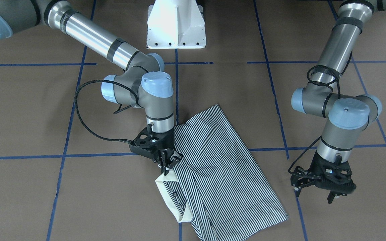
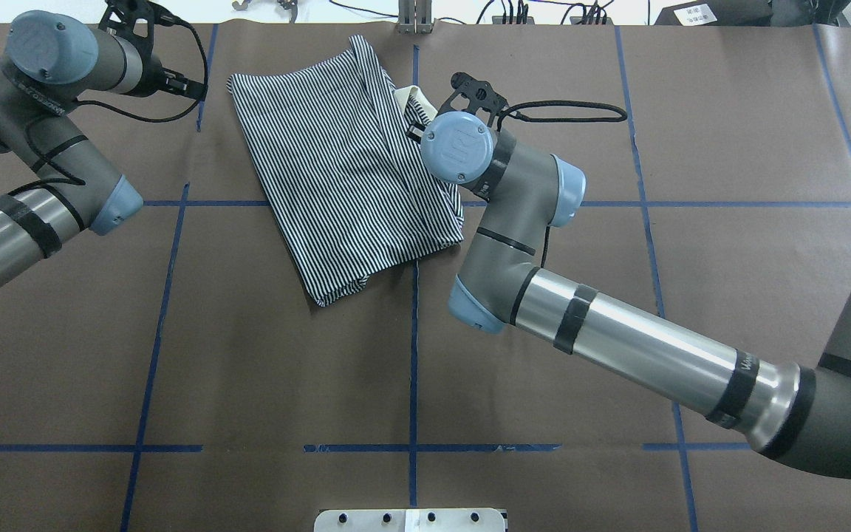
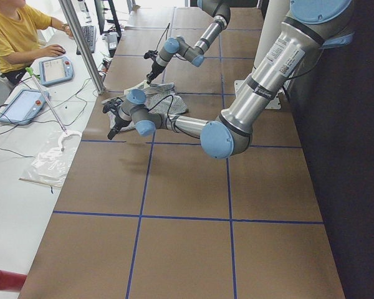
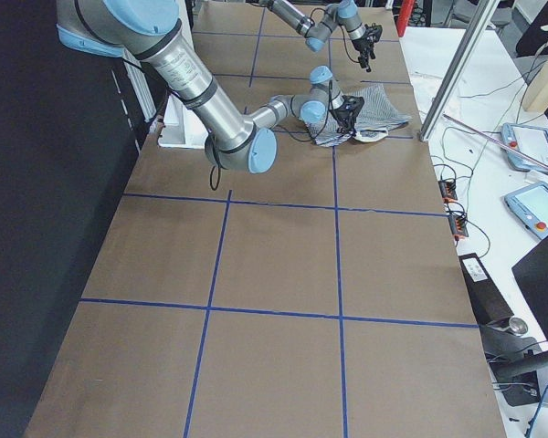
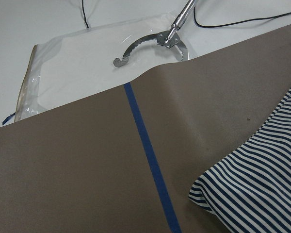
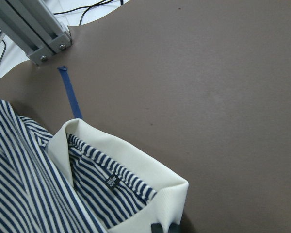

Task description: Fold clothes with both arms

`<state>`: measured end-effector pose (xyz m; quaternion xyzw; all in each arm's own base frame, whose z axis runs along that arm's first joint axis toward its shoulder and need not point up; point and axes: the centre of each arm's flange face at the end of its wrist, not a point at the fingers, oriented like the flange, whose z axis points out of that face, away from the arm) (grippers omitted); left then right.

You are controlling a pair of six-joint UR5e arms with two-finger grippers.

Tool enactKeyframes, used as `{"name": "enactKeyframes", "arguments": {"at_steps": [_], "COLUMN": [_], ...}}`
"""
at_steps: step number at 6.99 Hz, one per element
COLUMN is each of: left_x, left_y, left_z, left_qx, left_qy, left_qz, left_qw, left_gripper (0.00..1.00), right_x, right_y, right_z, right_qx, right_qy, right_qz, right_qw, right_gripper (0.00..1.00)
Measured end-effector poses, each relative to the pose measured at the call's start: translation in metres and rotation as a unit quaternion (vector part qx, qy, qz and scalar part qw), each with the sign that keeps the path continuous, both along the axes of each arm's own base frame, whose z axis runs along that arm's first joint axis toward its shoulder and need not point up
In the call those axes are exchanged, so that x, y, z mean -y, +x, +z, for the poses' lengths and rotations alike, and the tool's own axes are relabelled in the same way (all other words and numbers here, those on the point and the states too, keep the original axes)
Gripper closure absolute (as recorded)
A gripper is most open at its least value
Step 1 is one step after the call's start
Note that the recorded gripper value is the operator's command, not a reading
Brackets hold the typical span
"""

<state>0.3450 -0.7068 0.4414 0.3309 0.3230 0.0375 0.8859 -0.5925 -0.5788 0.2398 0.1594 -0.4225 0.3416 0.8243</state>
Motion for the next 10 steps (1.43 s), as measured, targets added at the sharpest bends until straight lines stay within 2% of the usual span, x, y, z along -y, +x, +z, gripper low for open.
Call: {"name": "enactKeyframes", "arguments": {"at_steps": [3, 4, 5, 7, 8, 10], "left_x": [-0.001, -0.002, -0.003, -0.004, -0.004, -0.004], "left_y": [0.001, 0.003, 0.005, 0.006, 0.006, 0.007], "left_z": [-0.006, -0.009, -0.011, -0.014, -0.015, -0.015], "left_qx": [-0.003, -0.005, -0.006, -0.007, -0.008, -0.008], "left_qy": [0.005, 0.007, 0.009, 0.011, 0.011, 0.011], "left_qz": [0.001, 0.003, 0.003, 0.004, 0.005, 0.005], "left_qw": [1.0000, 1.0000, 0.9999, 0.9999, 0.9999, 0.9999], "left_gripper": [0.00, 0.00, 0.00, 0.00, 0.00, 0.00], "right_x": [-0.083, -0.111, -0.130, -0.161, -0.166, -0.175], "right_y": [0.067, 0.075, 0.071, 0.052, 0.055, 0.076], "right_z": [0.060, 0.078, 0.088, 0.094, 0.086, 0.056], "right_qx": [-0.004, -0.013, -0.020, -0.045, -0.065, -0.112], "right_qy": [0.003, 0.010, 0.016, 0.044, 0.068, 0.115], "right_qz": [-0.012, -0.013, -0.015, -0.019, -0.041, -0.114], "right_qw": [0.9999, 0.9998, 0.9996, 0.9978, 0.9947, 0.9804], "right_gripper": [1.00, 0.66, 0.01, 0.00, 0.00, 0.00]}}
